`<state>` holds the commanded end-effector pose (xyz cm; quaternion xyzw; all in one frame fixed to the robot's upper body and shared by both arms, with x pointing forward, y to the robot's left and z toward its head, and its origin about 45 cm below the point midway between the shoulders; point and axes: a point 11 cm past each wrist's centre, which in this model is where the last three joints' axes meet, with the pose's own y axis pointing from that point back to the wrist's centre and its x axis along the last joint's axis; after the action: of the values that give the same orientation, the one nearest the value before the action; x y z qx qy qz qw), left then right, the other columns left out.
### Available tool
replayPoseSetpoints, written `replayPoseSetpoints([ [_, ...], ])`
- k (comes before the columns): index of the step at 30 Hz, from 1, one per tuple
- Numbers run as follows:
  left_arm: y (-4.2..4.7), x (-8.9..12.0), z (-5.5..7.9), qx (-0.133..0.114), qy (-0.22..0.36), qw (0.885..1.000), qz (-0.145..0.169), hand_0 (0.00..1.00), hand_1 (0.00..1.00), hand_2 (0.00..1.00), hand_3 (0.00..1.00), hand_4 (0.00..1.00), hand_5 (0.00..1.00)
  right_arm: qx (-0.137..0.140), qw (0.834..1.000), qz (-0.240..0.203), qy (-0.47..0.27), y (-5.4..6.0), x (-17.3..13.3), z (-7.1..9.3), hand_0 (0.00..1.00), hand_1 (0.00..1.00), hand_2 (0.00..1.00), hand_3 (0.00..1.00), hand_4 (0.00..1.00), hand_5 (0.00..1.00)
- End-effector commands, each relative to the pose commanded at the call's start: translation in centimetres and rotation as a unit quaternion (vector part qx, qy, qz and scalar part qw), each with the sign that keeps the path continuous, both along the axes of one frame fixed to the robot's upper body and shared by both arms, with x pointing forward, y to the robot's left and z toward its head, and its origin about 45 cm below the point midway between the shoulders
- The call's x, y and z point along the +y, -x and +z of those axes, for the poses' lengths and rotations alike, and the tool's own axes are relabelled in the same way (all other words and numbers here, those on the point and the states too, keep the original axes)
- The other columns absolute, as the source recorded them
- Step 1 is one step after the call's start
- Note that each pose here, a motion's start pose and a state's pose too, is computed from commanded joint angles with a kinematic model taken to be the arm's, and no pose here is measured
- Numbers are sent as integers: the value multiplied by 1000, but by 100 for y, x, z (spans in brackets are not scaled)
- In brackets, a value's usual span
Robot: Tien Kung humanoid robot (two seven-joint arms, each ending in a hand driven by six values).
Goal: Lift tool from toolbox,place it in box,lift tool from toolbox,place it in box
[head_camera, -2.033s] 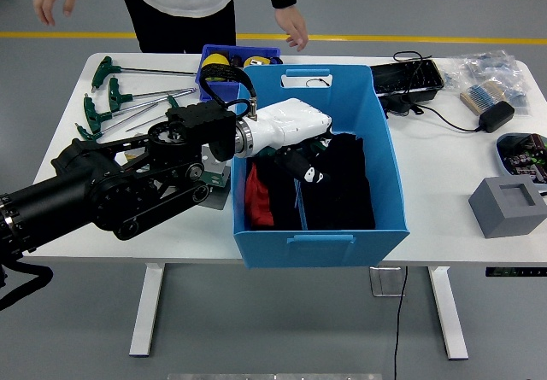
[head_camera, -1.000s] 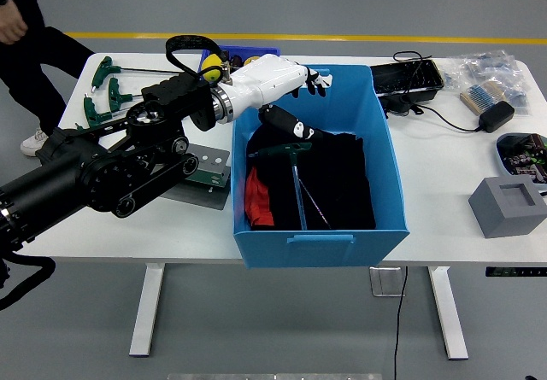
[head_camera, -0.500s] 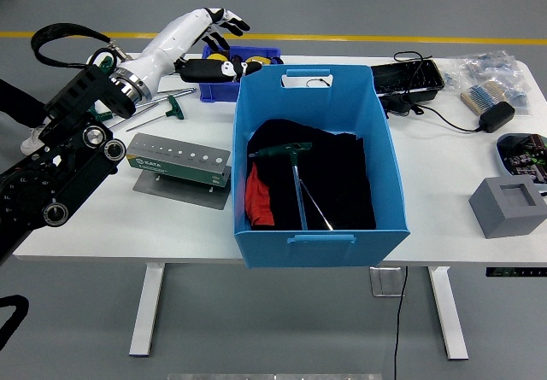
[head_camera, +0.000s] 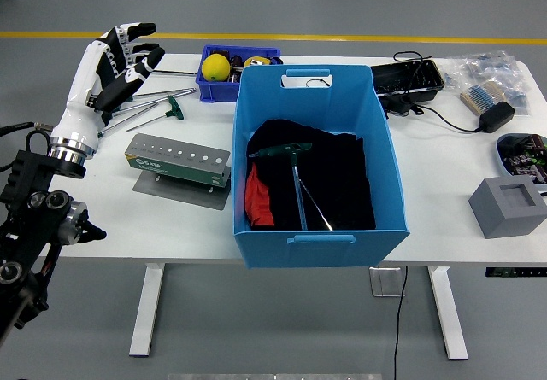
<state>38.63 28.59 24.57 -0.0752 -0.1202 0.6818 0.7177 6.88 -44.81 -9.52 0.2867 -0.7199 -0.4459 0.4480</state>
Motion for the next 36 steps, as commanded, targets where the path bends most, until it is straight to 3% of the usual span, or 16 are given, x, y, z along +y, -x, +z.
replayPoseSetpoints([
  [4,154,101,-149,11,60,998,17,763,813,890,785,935,667,0,1000,2,-1,-7,13,-4,629,599,671,547,764,662],
  [5,194,124,-173,13,64,998,18,783,823,893,805,935,817,0,1000,2,-1,-7,18,-5,629,599,671,545,762,662],
  [13,458,217,-358,35,113,993,29,781,817,891,807,937,858,2,1000,1,-4,23,52,-24,629,599,672,546,761,663],
  [19,601,209,-477,66,95,993,13,782,817,891,804,935,878,4,1000,1,-6,51,75,-37,629,599,672,545,760,663],
  [26,676,267,-616,108,113,988,21,778,810,881,798,934,880,7,1000,0,-7,79,95,-47,628,599,673,546,759,663],
  [36,677,203,-646,123,129,984,5,785,829,891,811,929,877,7,1000,0,-8,81,105,-51,628,598,672,545,756,664],
])
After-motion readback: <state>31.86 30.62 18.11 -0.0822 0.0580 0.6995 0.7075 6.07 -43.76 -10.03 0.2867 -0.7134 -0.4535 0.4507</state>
